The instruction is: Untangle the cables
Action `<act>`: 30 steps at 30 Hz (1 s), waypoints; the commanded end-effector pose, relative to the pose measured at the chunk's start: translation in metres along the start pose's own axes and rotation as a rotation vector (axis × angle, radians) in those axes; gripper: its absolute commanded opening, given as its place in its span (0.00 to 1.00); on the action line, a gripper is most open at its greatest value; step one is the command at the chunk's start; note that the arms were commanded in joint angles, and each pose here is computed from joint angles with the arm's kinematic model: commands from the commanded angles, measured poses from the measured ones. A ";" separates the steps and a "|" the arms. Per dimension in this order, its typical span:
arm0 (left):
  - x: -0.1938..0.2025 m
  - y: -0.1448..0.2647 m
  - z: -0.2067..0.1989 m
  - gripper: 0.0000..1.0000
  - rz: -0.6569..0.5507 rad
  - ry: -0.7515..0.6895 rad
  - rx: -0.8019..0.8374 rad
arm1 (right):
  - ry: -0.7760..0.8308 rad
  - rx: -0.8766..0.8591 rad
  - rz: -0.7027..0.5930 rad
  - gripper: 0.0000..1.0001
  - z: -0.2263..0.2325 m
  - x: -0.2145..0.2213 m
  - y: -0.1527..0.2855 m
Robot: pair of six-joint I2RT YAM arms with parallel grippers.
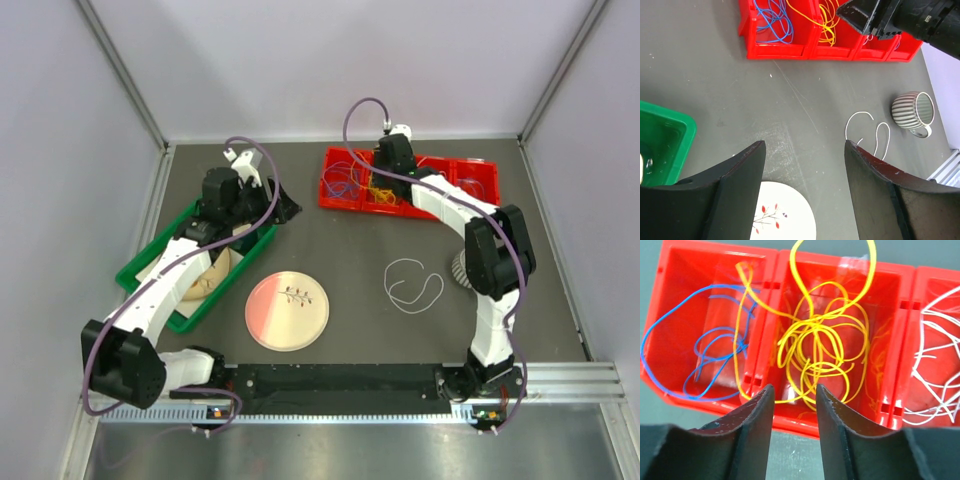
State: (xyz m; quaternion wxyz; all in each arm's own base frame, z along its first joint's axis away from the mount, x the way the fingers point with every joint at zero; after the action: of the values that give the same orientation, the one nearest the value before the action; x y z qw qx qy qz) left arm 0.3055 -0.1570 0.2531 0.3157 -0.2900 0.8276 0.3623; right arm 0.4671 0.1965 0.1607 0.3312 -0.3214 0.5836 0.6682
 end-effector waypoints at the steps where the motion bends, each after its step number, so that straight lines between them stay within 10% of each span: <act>1: -0.015 0.011 -0.010 0.70 -0.071 -0.026 0.028 | 0.067 -0.131 -0.057 0.40 0.014 -0.023 0.013; 30: -0.017 0.004 -0.013 0.69 -0.049 -0.007 0.057 | 0.655 -0.221 0.053 0.41 0.020 -0.001 -0.011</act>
State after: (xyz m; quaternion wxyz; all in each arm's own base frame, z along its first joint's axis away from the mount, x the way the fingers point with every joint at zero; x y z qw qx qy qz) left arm 0.3033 -0.1586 0.2561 0.3125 -0.2893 0.8330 0.3533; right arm 0.4645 0.2055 0.1381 0.0608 -0.5069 0.5959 0.6198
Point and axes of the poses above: each gripper's point midway between its finger pads, its own y axis back along the fingers, its own z axis along the line the jaws close on, x = y × z, the point moved 5 cm from there along y, back along the fingers, and after that the axes turned 1 degree about y, right-handed, at the moved point
